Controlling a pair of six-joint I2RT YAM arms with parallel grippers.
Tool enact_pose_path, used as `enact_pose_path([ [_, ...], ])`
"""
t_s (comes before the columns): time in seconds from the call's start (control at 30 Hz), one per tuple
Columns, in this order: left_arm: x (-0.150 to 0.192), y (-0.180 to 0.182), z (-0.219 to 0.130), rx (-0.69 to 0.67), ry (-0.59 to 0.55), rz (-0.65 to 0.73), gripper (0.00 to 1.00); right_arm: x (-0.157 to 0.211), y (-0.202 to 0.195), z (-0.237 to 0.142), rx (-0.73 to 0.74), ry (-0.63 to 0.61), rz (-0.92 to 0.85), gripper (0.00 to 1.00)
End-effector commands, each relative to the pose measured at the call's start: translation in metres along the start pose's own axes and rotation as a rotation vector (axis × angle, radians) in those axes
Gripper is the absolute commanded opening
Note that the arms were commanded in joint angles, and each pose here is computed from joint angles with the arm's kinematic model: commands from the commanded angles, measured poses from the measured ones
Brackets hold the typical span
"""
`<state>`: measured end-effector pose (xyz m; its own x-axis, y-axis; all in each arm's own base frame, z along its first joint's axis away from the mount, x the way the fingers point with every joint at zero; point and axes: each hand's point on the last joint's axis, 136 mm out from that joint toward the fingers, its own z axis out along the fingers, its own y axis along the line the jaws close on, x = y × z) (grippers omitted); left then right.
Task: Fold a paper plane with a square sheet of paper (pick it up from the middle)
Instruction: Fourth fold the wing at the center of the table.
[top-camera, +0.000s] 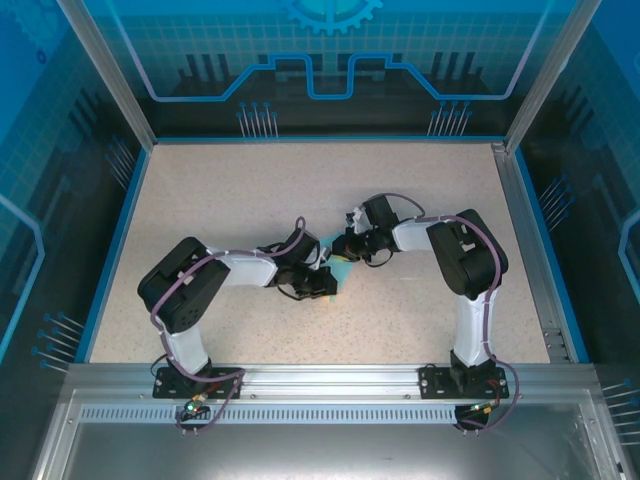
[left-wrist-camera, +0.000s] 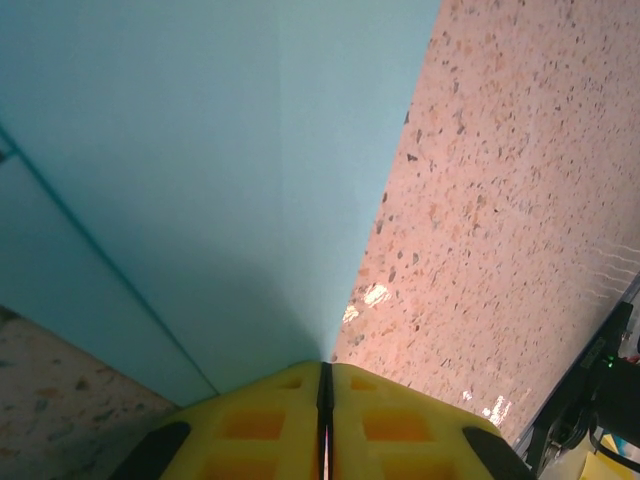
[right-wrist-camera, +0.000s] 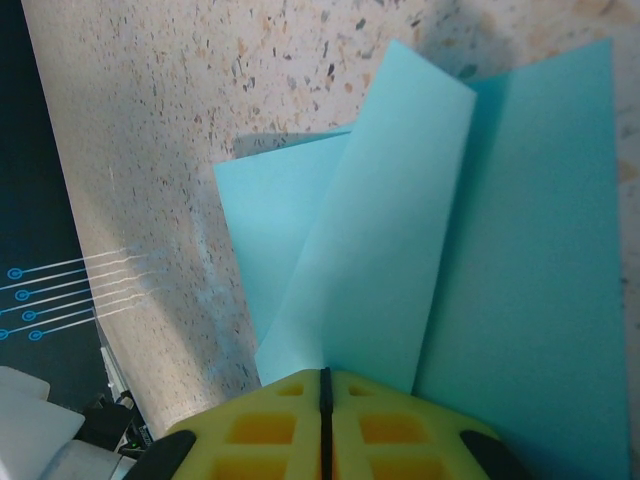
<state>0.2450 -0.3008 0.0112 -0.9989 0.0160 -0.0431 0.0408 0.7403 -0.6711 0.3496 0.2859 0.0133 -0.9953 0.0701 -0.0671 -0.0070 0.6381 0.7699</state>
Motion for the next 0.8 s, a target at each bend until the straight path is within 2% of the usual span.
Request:
enact_pose_path([
  [0.0, 0.077, 0.040, 0.001, -0.122, 0.251, -0.118, 0.11, 0.015, -0.048, 0.008, 0.153, 0.014, 0.066, 0.09],
  [0.2, 0.082, 0.032, -0.001, -0.075, 0.257, -0.101, 0.11, 0.016, -0.050, 0.009, 0.155, 0.018, 0.069, 0.09],
  [0.4, 0.072, 0.005, -0.016, 0.022, 0.197, -0.029, 0.11, 0.021, -0.054, 0.008, 0.160, 0.024, 0.075, 0.09],
  [0.5, 0.049, -0.011, -0.034, 0.075, 0.092, -0.013, 0.12, 0.024, -0.053, 0.007, 0.153, 0.022, 0.083, 0.09],
  [0.63, 0.000, -0.007, -0.060, 0.079, -0.090, -0.102, 0.14, 0.026, -0.052, 0.002, 0.148, -0.021, 0.120, 0.10],
  [0.77, -0.034, -0.008, -0.065, 0.070, -0.161, -0.148, 0.14, 0.025, -0.045, -0.002, 0.131, -0.080, 0.160, 0.10],
])
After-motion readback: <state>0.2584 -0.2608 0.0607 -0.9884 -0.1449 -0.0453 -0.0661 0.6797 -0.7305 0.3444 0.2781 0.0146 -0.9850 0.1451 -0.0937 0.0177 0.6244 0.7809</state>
